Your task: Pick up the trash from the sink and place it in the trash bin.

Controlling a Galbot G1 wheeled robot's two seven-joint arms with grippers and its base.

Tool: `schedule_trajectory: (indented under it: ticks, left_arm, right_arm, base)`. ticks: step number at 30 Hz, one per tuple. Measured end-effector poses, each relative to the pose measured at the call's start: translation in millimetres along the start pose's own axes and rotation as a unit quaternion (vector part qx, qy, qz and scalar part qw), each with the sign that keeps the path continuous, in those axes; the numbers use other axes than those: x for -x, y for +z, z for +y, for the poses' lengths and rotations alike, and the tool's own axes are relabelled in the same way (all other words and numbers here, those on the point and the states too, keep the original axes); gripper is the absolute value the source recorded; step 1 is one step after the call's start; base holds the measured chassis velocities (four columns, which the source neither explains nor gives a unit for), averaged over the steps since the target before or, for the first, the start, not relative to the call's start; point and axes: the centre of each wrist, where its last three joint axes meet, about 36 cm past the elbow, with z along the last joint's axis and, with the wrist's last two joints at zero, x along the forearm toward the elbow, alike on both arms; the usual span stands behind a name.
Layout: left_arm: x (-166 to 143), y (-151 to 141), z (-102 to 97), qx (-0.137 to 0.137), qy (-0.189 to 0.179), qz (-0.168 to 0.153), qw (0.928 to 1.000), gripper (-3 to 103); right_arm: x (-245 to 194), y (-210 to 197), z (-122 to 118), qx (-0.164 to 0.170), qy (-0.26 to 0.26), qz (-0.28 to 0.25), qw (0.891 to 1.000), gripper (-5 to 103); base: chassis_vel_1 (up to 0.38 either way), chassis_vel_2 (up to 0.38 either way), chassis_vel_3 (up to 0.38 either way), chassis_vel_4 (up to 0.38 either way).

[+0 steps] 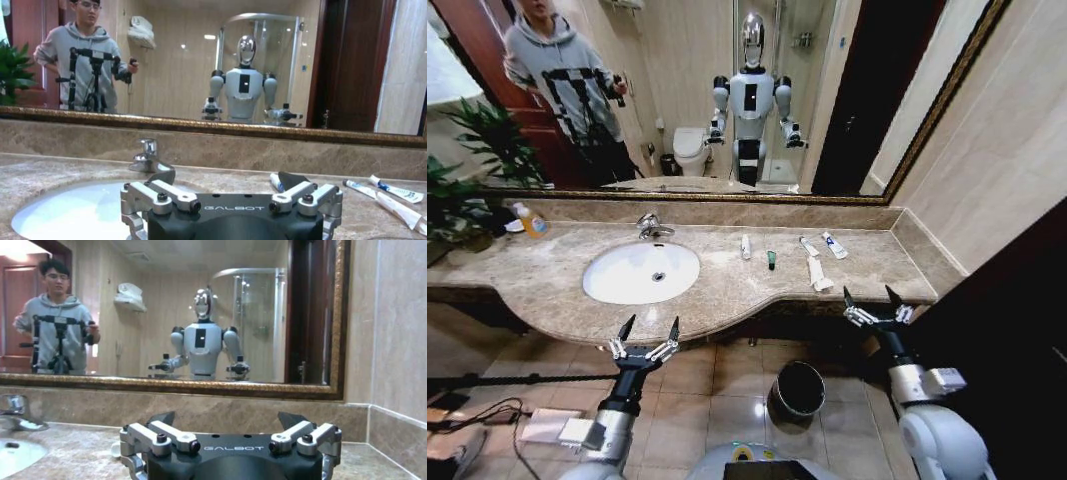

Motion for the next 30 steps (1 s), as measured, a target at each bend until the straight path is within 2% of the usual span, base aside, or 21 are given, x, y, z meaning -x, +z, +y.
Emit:
schedule_trajectory:
  ticks: [18, 30]
  left_arm:
    - [0.0, 0.0, 0.0, 0.0, 0.0, 0.0, 1.0, 100]
    - [0.0, 0.0, 0.0, 0.0, 0.0, 0.0, 1.0, 100]
  right_arm:
    - [3.7, 17.0, -2.1, 0.003, -0.018, 0.003, 1.0, 100]
    - [0.6, 21.1, -12.4, 0.007, 0.002, 0.009, 1.0, 100]
  base:
    - [0.0, 0.0, 0.0, 0.0]
    - [0.0, 0.0, 0.0, 0.0]
